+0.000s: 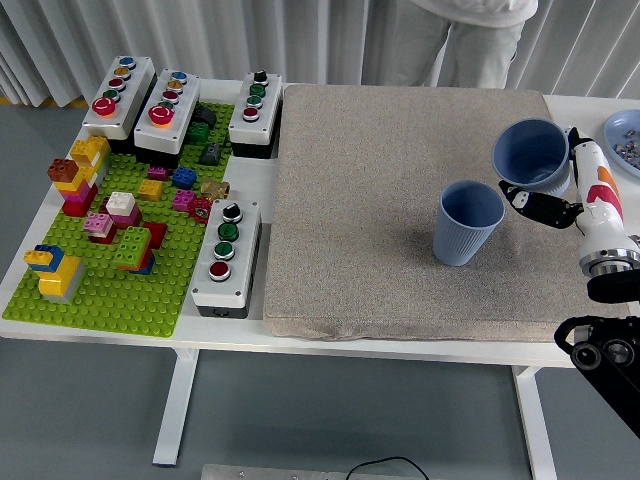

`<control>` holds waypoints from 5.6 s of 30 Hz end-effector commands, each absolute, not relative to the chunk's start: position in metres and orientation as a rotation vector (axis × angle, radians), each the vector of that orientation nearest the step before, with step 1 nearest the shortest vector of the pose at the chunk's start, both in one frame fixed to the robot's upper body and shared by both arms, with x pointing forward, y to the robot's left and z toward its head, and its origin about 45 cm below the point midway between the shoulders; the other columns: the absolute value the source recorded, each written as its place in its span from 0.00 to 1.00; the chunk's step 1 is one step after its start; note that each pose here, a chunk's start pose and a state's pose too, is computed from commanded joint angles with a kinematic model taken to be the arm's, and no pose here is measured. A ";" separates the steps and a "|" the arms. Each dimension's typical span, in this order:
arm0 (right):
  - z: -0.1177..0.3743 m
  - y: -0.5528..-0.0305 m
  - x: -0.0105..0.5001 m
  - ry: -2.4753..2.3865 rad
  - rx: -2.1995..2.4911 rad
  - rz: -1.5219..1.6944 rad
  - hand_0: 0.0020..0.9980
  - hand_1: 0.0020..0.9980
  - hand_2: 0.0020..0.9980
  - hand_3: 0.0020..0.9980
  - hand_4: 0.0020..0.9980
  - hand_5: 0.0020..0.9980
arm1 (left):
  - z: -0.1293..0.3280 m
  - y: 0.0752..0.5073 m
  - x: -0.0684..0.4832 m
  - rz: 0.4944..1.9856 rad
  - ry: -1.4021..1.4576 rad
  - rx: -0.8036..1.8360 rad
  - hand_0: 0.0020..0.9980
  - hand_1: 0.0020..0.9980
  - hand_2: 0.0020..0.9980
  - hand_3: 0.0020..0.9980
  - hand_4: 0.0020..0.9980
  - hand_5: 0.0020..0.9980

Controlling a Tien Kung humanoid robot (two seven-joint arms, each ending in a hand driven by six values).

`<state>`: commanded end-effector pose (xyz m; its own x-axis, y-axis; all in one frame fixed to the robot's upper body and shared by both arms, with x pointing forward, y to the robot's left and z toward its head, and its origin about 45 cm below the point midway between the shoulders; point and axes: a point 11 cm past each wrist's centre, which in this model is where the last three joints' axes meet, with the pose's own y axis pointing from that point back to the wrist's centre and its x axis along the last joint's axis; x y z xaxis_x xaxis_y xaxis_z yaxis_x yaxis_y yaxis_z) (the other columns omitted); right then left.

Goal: Pick cup pour cup place

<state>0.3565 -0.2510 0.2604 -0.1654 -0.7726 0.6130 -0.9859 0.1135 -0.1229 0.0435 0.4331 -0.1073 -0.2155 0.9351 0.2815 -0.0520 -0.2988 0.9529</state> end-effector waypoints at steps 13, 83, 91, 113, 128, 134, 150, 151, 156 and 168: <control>0.257 -0.249 0.357 -1.983 1.706 0.739 0.68 0.67 0.58 0.68 0.78 0.22 | -0.107 0.433 0.045 1.624 1.140 1.251 0.71 0.73 0.79 0.64 0.51 0.94; 0.269 -0.242 0.352 -1.659 1.530 1.201 0.70 0.67 0.57 0.66 0.74 0.18 | -0.107 0.433 0.047 1.630 1.137 1.247 0.71 0.73 0.80 0.65 0.51 0.94; 0.270 -0.242 0.353 -1.634 1.519 1.228 0.70 0.67 0.57 0.66 0.74 0.18 | -0.107 0.434 0.047 1.631 1.137 1.246 0.71 0.73 0.80 0.65 0.51 0.94; 0.273 -0.246 0.357 -1.564 1.467 1.290 0.71 0.66 0.57 0.64 0.73 0.16 | -0.107 0.434 0.046 1.632 1.137 1.248 0.71 0.73 0.80 0.65 0.51 0.94; 0.275 -0.249 0.360 -1.534 1.441 1.318 0.72 0.67 0.57 0.63 0.72 0.15 | -0.106 0.434 0.047 1.633 1.136 1.246 0.71 0.73 0.80 0.65 0.51 0.94; 0.278 -0.248 0.360 -1.529 1.427 1.332 0.72 0.67 0.57 0.63 0.72 0.15 | -0.106 0.435 0.048 1.633 1.135 1.246 0.71 0.73 0.80 0.65 0.51 0.94; 0.278 -0.249 0.362 -1.507 1.370 1.340 0.74 0.67 0.57 0.63 0.71 0.15 | -0.106 0.435 0.049 1.634 1.134 1.244 0.71 0.73 0.80 0.65 0.51 0.94; 0.278 -0.249 0.362 -1.505 1.369 1.341 0.74 0.67 0.57 0.63 0.71 0.15 | -0.106 0.435 0.049 1.634 1.134 1.244 0.71 0.73 0.80 0.65 0.51 0.94; 0.278 -0.251 0.364 -1.491 1.361 1.340 0.74 0.67 0.57 0.63 0.71 0.14 | -0.106 0.435 0.049 1.634 1.134 1.244 0.71 0.73 0.80 0.65 0.51 0.94; 0.279 -0.248 0.365 -1.453 1.338 1.364 0.75 0.68 0.58 0.63 0.70 0.10 | -0.106 0.435 0.047 1.633 1.136 1.247 0.71 0.73 0.80 0.65 0.51 0.94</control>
